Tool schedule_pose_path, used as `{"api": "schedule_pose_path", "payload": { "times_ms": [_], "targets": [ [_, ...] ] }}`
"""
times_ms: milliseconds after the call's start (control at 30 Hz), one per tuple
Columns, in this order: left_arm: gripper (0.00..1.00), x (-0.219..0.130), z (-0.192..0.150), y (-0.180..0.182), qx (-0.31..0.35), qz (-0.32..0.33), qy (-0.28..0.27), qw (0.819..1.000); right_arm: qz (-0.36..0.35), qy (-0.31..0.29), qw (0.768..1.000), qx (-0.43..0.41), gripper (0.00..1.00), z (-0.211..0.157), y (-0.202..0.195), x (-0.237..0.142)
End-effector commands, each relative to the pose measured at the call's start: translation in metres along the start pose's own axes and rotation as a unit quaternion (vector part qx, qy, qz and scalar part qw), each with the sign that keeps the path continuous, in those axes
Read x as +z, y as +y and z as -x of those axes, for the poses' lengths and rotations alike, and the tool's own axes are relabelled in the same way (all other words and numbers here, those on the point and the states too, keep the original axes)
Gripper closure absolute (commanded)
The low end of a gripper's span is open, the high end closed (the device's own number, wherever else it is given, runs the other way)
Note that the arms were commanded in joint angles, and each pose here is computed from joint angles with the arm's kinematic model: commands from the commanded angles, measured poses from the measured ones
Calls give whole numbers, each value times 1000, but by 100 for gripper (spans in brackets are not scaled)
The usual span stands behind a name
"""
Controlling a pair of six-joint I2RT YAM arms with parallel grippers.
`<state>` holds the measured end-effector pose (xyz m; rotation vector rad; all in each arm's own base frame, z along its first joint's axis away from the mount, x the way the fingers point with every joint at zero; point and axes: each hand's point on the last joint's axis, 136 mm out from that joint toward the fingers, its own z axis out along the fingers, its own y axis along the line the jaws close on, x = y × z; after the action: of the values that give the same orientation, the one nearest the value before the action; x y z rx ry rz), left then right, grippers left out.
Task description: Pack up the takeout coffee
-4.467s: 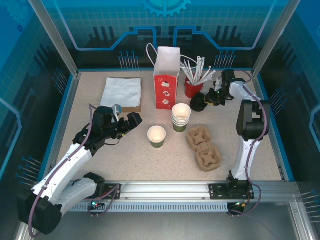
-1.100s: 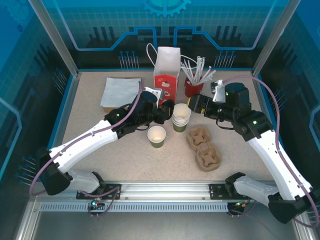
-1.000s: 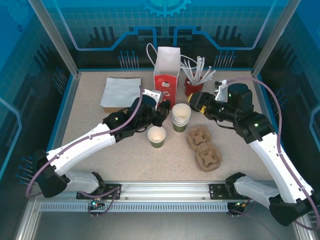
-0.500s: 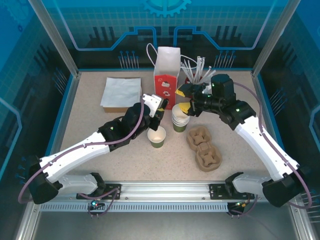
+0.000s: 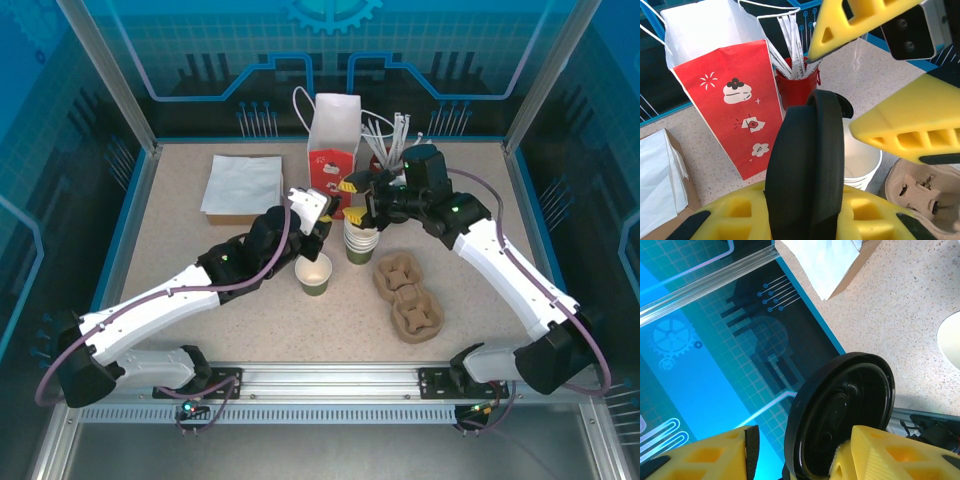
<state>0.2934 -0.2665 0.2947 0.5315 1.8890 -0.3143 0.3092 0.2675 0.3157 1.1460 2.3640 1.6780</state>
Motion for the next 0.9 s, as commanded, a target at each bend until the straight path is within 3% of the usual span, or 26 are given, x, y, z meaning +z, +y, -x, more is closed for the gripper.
{"api": "schedule_pose_path", "payload": {
  "times_ms": [0, 167, 433, 600, 667, 767, 867],
  "targets": [
    [95, -2, 10, -4, 5, -1, -19, 1000, 16, 24, 1000, -3, 51, -15, 15, 2],
    [95, -1, 10, -6, 7, -2, -18, 1000, 13, 23, 1000, 2, 58, -17, 13, 7],
    [95, 2, 11, -10, 7, -3, -17, 1000, 12, 24, 1000, 1, 82, -19, 14, 11],
    [92, 2, 10, -9, 4, 1, -16, 1000, 2, 18, 1000, 0, 91, -17, 8, 10],
    [85, 1, 9, -9, -2, 0, -15, 1000, 3, 15, 1000, -5, 92, -16, 7, 9],
    [67, -3, 10, -11, -23, -12, -16, 1000, 11, 8, 1000, -23, 93, -13, 5, 6],
    [38, -10, 7, -13, -55, -32, -4, 998, 25, -9, 998, -58, 93, -6, 4, 1]
  ]
}}
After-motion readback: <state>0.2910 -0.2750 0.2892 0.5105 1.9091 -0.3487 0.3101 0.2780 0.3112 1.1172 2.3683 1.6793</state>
